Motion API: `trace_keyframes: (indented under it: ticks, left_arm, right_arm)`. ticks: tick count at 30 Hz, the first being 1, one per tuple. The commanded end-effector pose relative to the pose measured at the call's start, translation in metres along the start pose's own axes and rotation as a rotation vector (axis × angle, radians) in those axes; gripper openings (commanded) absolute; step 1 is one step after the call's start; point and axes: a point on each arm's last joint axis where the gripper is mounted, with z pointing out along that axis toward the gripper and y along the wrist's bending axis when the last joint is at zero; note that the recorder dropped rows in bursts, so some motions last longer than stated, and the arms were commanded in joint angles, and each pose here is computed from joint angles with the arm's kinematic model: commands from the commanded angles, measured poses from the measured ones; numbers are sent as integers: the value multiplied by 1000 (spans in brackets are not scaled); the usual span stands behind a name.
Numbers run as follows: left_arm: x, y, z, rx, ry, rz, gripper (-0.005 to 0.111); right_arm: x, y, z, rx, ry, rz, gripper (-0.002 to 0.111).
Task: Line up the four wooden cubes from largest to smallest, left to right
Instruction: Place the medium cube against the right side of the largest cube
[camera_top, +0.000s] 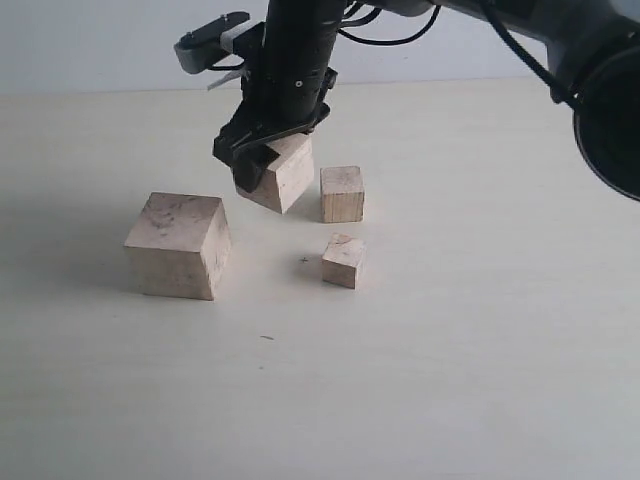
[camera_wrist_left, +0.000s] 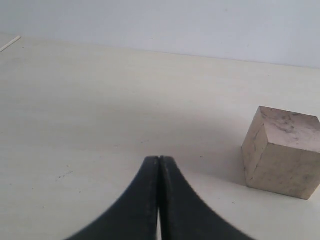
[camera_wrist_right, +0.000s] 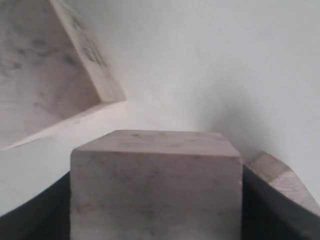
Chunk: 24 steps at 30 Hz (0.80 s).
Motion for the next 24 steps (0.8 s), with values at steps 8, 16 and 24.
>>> trace_keyframes:
  ticks: [8, 16, 24]
  left_arm:
    - [-1, 0, 0, 7, -15, -5, 0]
    - [-1, 0, 0, 7, -15, -5, 0]
    - [-1, 0, 0, 7, -15, -5, 0]
  right_arm:
    - [34, 4, 13, -110, 92, -64, 0]
    - [45, 20, 16, -260, 32, -486, 0]
    - [44, 13, 44, -243, 21, -510, 0]
